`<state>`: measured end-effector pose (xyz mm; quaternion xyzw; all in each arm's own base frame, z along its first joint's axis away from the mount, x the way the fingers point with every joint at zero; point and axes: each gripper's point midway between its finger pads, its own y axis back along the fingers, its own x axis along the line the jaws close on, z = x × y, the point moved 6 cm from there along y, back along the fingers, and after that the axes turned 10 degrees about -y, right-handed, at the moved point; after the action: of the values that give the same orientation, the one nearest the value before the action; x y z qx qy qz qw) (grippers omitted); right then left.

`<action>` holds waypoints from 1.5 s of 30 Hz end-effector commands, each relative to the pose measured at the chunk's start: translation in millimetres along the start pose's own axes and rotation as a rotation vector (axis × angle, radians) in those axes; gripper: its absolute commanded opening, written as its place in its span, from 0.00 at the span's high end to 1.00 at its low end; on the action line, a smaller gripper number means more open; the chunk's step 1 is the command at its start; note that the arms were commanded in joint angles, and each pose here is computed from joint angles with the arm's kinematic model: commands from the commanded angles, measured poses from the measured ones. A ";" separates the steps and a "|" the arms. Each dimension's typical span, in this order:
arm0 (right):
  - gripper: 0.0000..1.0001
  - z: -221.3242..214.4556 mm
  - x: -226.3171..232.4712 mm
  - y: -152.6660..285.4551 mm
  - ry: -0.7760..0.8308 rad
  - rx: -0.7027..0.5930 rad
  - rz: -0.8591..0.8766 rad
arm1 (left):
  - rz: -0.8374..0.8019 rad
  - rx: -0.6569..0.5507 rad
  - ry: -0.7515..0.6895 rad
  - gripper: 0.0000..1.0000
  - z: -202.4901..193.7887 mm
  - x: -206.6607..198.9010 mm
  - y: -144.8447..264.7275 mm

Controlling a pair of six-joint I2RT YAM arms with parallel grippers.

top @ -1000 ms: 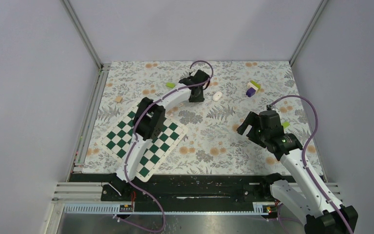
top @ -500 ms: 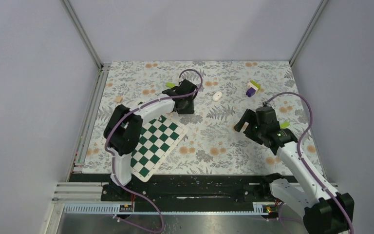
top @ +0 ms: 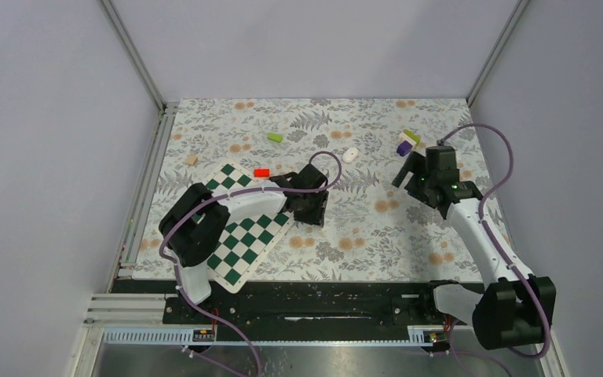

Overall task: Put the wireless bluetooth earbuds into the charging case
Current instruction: Pick up the charging case from the center of the board.

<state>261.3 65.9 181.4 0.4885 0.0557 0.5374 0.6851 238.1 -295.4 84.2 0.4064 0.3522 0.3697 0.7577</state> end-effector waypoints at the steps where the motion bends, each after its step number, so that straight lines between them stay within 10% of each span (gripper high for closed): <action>1: 0.12 25.8 -28.9 0.1 -0.028 -0.030 -0.060 | -0.078 -0.068 -0.033 0.55 10.8 -12.0 10.0; 6: 0.11 31.6 -20.0 -4.9 -0.032 0.013 -0.055 | -0.089 -0.061 -0.036 0.23 13.4 -16.7 16.0; 12: 0.10 30.7 27.0 -22.0 0.052 0.026 -0.035 | -0.098 -0.156 -0.060 0.08 38.8 -26.4 65.0; 27: 0.14 37.5 135.1 -142.3 0.039 0.164 -0.179 | -0.162 -0.355 0.109 0.04 76.8 6.1 116.9; 45: 0.30 5.3 140.8 -213.4 0.097 0.250 -0.363 | -0.089 -0.424 0.186 0.04 59.8 29.3 123.9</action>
<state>471.2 187.4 91.5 0.5363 0.2288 0.4392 0.6835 263.9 -245.0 197.5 0.2215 0.3667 0.4252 0.7973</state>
